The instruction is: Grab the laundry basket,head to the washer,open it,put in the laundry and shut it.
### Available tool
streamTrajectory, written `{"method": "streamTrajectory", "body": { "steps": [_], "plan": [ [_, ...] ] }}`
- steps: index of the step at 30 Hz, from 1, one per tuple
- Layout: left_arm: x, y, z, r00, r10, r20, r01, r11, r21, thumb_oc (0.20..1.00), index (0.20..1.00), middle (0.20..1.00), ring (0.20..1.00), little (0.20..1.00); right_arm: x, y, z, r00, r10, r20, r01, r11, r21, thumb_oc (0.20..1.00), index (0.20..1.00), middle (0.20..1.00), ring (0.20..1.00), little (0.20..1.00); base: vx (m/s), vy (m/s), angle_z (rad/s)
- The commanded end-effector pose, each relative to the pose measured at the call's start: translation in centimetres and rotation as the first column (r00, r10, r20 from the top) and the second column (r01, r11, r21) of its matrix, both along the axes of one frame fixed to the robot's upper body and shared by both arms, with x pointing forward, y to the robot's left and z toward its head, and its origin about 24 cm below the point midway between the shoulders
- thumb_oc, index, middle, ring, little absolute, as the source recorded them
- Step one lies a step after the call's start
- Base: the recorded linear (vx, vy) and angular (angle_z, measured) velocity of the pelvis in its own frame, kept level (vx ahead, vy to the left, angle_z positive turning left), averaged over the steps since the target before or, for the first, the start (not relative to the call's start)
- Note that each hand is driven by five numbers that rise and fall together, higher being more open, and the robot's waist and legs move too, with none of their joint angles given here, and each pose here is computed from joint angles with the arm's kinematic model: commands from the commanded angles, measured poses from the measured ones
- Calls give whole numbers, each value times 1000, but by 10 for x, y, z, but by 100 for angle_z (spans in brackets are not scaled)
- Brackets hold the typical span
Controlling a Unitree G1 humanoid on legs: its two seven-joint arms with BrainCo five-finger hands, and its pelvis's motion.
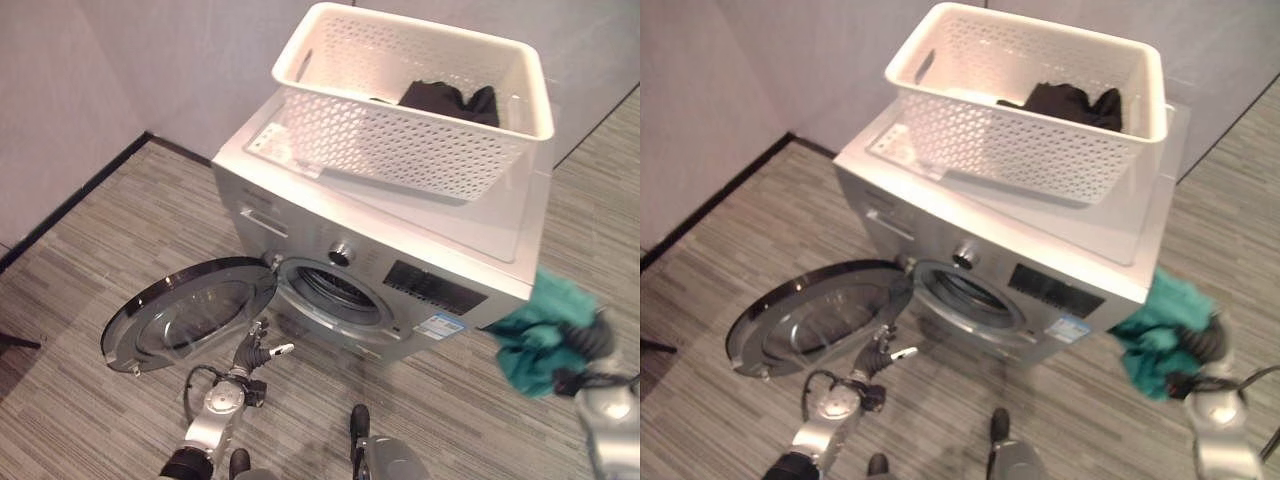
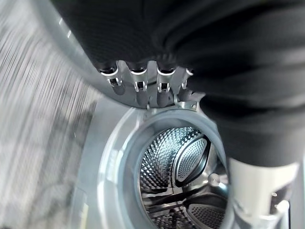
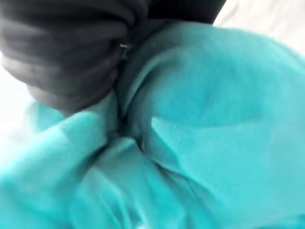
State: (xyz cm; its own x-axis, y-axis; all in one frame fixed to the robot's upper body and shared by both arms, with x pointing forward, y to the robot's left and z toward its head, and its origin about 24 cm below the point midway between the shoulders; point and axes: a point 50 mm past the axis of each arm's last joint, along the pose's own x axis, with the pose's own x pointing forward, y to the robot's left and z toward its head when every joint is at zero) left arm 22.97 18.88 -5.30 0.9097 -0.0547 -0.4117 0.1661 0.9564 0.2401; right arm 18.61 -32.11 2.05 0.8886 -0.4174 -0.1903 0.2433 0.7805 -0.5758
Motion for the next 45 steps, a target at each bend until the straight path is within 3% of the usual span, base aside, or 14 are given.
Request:
{"method": "streamTrajectory", "body": {
  "steps": [1,4,7,11,17,19,25,29,31,35,38,45],
  "plan": [
    [-11,16,0,1000,-17,15,16,998,64,1000,1000,1000,1000,1000,11,-15,24,998,44,45,-39,994,-106,200,200,200,200,200,-58,101,-33],
    [-15,24,0,1000,-8,9,7,996,89,1000,1000,1000,1000,1000,4,-13,9,998,46,-42,-51,993,-109,200,200,200,200,200,-55,78,-58],
    [-19,34,2,997,-76,7,73,978,195,1000,1000,1000,1000,1000,-21,-15,-23,985,21,-173,-26,999,-29,200,200,200,200,200,-94,10,-46],
    [-21,37,4,981,-195,-14,190,929,317,1000,1000,1000,1000,1000,-32,2,-50,959,106,-263,-84,992,90,200,200,200,200,200,-62,-11,-50],
    [-8,26,16,956,-289,44,251,890,380,1000,1000,1000,1000,1000,-10,42,-57,932,280,-230,-243,954,176,200,200,200,200,200,-39,-18,-30],
    [3,11,28,919,-383,97,307,847,434,1000,1000,1000,1000,1000,7,65,-53,912,370,-176,-335,921,200,200,200,200,200,200,-76,-8,9],
    [20,-7,48,855,-484,187,330,785,524,1000,1000,1000,1000,1000,33,97,-42,887,455,-75,-431,875,220,200,200,200,200,200,-112,3,27],
    [35,-21,61,808,-530,260,299,747,594,1000,1000,1000,1000,1000,55,121,-33,867,499,2,-488,847,211,200,200,200,200,200,-136,-2,41],
    [65,-33,65,771,-555,312,165,647,744,1000,1000,1000,1000,1000,95,164,-2,822,540,182,-567,806,172,200,200,200,200,200,-223,18,13],
    [93,-31,81,765,-517,385,-7,590,807,1000,1000,1000,1000,1000,120,199,27,769,556,316,-622,766,164,200,200,200,200,200,-113,-15,18],
    [114,-43,103,713,-570,409,-64,527,847,1000,1000,1000,1000,1000,137,228,48,726,559,400,-662,726,188,200,200,200,200,200,-67,-27,0],
    [131,-59,137,634,-607,479,-119,536,836,1000,1000,1000,1000,1000,156,252,85,664,568,486,-703,695,148,200,200,200,200,200,-39,-9,5]
  ]
}}
